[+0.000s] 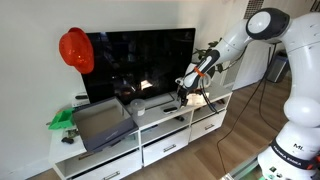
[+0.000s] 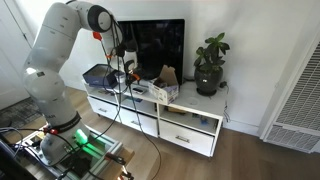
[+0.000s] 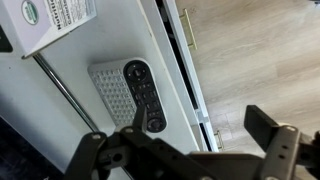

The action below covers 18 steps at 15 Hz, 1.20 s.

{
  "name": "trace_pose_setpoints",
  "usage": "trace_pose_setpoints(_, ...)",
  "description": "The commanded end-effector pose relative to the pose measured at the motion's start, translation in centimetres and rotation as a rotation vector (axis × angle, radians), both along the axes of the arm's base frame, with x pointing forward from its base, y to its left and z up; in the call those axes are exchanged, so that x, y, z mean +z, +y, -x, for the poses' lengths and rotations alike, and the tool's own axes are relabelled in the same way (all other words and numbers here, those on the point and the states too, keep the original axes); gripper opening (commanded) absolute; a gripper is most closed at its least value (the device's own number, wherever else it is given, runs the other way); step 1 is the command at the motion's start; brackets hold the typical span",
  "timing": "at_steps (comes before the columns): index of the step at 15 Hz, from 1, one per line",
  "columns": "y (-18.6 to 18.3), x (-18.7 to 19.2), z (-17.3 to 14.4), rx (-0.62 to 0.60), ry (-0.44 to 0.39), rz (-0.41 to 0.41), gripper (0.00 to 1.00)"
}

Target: Turn the white object clockwise on the tv stand

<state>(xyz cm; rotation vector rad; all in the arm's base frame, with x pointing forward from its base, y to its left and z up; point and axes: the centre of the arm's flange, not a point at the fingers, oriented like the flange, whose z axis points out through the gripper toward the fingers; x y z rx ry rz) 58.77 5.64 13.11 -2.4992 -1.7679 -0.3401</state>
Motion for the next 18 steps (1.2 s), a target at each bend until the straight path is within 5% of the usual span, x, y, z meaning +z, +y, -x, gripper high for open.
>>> trace_pose_setpoints(1, 0.4, -1.3, -3.0, 0.066, 0.024, 0.047, 1.00)
trace_pose_setpoints(10, 4.4, -3.5, -6.7, 0.109, 0.060, 0.236, 1.00)
trace_pose_setpoints(18, 7.7, -7.7, -8.3, 0.061, -0.015, 0.321, 1.00)
